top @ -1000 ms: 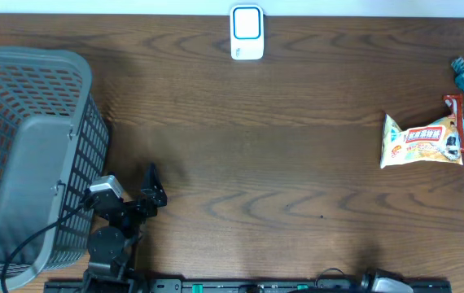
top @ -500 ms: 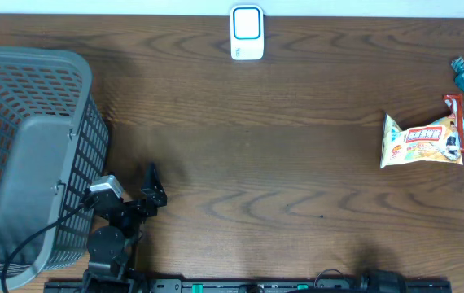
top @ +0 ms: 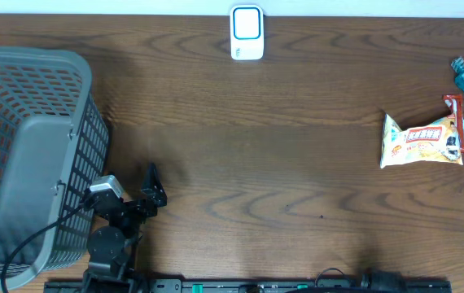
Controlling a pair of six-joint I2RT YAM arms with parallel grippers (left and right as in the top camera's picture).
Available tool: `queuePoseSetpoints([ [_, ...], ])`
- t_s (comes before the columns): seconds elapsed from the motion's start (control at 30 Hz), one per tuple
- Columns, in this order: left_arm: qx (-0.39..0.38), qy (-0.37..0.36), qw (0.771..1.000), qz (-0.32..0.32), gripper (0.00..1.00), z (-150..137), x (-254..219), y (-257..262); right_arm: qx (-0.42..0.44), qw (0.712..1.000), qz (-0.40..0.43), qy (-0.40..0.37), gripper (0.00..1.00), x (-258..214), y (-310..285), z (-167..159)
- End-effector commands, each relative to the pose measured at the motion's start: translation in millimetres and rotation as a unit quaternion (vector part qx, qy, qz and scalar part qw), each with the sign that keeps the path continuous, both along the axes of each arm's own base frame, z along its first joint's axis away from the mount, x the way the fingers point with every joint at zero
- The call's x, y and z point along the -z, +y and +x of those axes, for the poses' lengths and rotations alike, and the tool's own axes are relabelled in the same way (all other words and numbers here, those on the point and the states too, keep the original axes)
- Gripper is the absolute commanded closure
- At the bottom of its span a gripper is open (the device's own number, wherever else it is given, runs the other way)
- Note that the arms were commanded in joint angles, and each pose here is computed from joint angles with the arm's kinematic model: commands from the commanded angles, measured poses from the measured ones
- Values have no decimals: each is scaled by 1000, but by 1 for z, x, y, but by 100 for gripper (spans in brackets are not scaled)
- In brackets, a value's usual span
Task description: Scan the item barcode
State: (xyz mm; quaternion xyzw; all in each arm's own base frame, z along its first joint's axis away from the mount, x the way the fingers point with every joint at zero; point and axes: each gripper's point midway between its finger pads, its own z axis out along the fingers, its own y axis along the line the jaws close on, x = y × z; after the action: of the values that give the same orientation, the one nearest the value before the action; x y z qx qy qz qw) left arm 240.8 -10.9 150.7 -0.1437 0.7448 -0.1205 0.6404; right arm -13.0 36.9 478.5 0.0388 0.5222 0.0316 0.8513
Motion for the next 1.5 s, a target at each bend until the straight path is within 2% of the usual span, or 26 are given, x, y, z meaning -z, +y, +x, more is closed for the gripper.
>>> queuePoseSetpoints([
  [0.0, -7, 20, 1000, 10, 2, 0, 15, 3, -2, 1000, 7, 6, 1, 2, -1, 4],
  [0.37, -7, 20, 1000, 10, 2, 0, 15, 3, -11, 999, 19, -48, 1, -21, 1, -11],
  [0.57, -7, 20, 1000, 10, 2, 0, 15, 3, 25, 974, 140, -177, 1, -61, -33, -46],
  [0.7, -7, 20, 1000, 10, 2, 0, 15, 3, 40, 964, 180, -191, 1, -60, -46, -49],
  [0.8, -7, 20, 1000, 10, 2, 0, 15, 3, 43, 966, 185, -173, 1, -53, -48, -39],
  [0.97, -7, 20, 1000, 10, 2, 0, 15, 3, 12, 958, 242, -151, 1, -40, -53, -17],
  [1.13, -7, 20, 1000, 10, 2, 0, 15, 3, 0, 941, 337, -38, 1, 17, -61, 28],
  [1.3, -7, 20, 1000, 10, 2, 0, 15, 3, 56, 920, 371, 114, 1, 96, -66, 48],
  [1.37, -7, 20, 1000, 10, 2, 0, 15, 3, 127, 902, 400, 102, 1, 109, -89, 38],
  [1.47, -7, 20, 1000, 10, 2, 0, 15, 3, 175, 891, 403, 117, 1, 124, -101, 32],
])
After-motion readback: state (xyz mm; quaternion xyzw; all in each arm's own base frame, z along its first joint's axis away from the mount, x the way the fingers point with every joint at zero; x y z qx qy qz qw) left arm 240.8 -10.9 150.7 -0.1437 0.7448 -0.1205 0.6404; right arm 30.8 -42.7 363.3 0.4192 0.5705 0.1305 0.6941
